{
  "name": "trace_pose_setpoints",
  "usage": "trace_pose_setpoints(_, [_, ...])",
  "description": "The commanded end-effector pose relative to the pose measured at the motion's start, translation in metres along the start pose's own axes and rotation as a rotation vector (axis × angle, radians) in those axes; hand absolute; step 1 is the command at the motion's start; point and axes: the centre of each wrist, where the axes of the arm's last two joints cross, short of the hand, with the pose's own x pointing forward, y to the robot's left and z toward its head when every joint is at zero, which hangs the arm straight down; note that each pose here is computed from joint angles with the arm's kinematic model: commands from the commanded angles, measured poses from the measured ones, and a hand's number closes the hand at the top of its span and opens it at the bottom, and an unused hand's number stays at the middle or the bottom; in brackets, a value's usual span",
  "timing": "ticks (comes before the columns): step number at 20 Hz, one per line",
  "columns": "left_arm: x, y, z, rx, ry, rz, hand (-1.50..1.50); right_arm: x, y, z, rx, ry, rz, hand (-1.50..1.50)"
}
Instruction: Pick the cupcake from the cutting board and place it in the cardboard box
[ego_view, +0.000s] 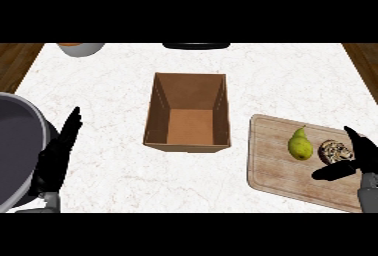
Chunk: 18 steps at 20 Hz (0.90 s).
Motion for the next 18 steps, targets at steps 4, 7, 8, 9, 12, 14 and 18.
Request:
trace_pose_setpoints(4, [0.015, -0.013, -0.015, -0.011, 0.02, -0.006, 0.0, -0.011, 0.014, -0.012, 0.049, -0.006, -0.01, 1.5])
trace_pose_setpoints(7, [-0.016, 0.002, 0.01, -0.001, 0.012, 0.001, 0.0, -0.002, 0.01, -0.016, 0.006, -0.023, 0.026, 1.5])
trace_pose_setpoints(8, [0.004, 0.014, 0.017, -0.016, -0.001, -0.011, 0.0, -0.01, 0.007, -0.016, -0.077, -0.035, 0.057, 1.5])
trace_pose_setpoints(9, [-0.004, 0.018, 0.007, -0.007, 0.001, -0.006, 0.0, -0.006, 0.015, -0.004, -0.135, -0.012, 0.064, 1.5])
trace_pose_setpoints(12, [-0.001, 0.001, 0.012, 0.011, 0.016, 0.0, 0.0, -0.022, 0.009, -0.014, -0.191, -0.026, 0.108, 1.5])
trace_pose_setpoints(14, [0.004, 0.002, -0.004, -0.001, -0.006, -0.006, 0.0, -0.007, 0.002, -0.023, -0.233, -0.039, 0.111, 1.5])
trace_pose_setpoints(18, [0.009, -0.005, 0.001, -0.012, -0.015, 0.002, 0.0, 0.017, -0.005, -0.018, -0.246, -0.255, 0.224, 1.5])
